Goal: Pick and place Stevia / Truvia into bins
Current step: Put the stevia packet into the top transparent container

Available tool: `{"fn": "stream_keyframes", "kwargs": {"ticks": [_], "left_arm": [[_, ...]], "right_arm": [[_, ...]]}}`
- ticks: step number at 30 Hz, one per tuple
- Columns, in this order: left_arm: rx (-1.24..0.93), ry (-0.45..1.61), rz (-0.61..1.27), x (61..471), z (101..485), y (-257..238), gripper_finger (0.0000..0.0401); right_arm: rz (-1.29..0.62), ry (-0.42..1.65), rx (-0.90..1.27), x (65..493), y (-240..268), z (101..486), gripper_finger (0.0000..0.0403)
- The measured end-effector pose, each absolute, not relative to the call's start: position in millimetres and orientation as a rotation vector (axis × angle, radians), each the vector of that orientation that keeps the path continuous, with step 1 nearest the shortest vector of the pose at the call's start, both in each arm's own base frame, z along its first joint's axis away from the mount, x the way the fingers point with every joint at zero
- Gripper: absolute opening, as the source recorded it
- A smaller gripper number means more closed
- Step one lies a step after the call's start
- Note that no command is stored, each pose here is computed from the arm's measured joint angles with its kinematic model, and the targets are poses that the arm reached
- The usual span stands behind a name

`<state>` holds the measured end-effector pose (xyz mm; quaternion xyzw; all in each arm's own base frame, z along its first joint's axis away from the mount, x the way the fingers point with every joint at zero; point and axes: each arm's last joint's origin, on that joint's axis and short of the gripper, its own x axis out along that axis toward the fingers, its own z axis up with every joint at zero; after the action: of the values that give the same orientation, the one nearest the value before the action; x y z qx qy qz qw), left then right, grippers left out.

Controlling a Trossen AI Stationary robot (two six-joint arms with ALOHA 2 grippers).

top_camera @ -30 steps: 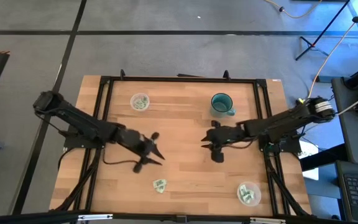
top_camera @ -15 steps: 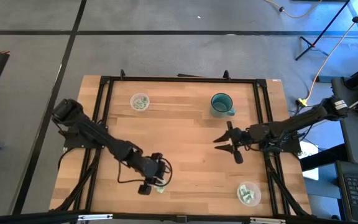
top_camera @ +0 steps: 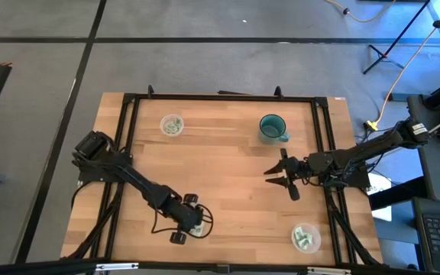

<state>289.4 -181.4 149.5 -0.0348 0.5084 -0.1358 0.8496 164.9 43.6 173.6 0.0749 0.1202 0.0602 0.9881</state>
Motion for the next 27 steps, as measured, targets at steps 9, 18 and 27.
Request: {"fn": "stream_keyframes", "kwargs": {"ticks": [9,18,27], "left_arm": [[-0.039,1.125,-0.276,288.4,131.4,-185.6,0.0059],[0.009,1.139,-0.237,286.8,121.9,-189.4,0.0031],[0.009,1.131,-0.234,285.8,125.2,-188.9,0.0002]], "right_arm": [[0.086,0.208,0.133,167.1,37.4,176.4,0.0133],[0.07,0.208,0.134,167.6,34.9,176.3,0.0133],[0.071,0.208,0.133,167.6,34.9,176.3,0.0133]]}}
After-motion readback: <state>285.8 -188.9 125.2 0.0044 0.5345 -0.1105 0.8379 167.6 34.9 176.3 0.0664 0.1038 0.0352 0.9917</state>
